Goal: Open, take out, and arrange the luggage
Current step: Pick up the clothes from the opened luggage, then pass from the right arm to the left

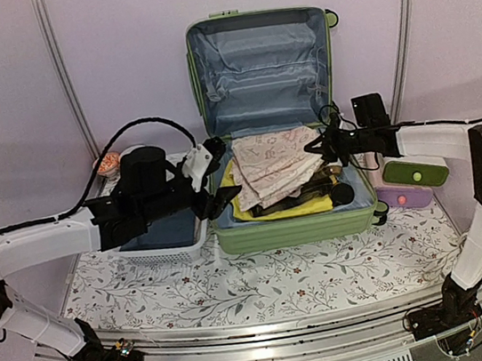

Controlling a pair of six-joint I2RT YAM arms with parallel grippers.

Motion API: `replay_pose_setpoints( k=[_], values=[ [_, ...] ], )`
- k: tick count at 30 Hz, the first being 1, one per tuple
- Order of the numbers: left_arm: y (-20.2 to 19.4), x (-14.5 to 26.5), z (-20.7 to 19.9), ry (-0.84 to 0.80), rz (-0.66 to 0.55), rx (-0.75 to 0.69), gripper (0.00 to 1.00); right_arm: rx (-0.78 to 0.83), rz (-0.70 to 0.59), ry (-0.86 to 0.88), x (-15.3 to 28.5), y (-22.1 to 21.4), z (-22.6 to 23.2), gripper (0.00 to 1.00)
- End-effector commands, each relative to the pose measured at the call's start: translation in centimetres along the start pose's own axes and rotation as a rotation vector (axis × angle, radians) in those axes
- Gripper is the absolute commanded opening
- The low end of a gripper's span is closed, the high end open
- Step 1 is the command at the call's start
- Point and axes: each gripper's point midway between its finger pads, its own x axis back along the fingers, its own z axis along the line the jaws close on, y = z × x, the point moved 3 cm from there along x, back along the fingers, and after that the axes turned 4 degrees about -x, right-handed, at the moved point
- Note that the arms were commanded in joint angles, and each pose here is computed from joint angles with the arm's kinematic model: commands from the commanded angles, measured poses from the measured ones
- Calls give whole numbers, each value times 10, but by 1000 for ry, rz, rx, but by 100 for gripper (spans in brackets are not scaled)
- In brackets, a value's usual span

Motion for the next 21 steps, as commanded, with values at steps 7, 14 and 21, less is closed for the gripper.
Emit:
replay_pose_setpoints(
  k=[7, 14, 21],
  values=[
    [12, -7, -21, -59, -31, -79, 77, -26, -60, 99, 43, -60, 54, 2],
    [6, -21, -52, -159, -28, -132, 98, -95, -44, 53, 53, -93, 15, 2],
    [7, -54, -80, -189, -12, -200, 98, -101, -17, 75, 55, -98, 19, 2]
  ],
)
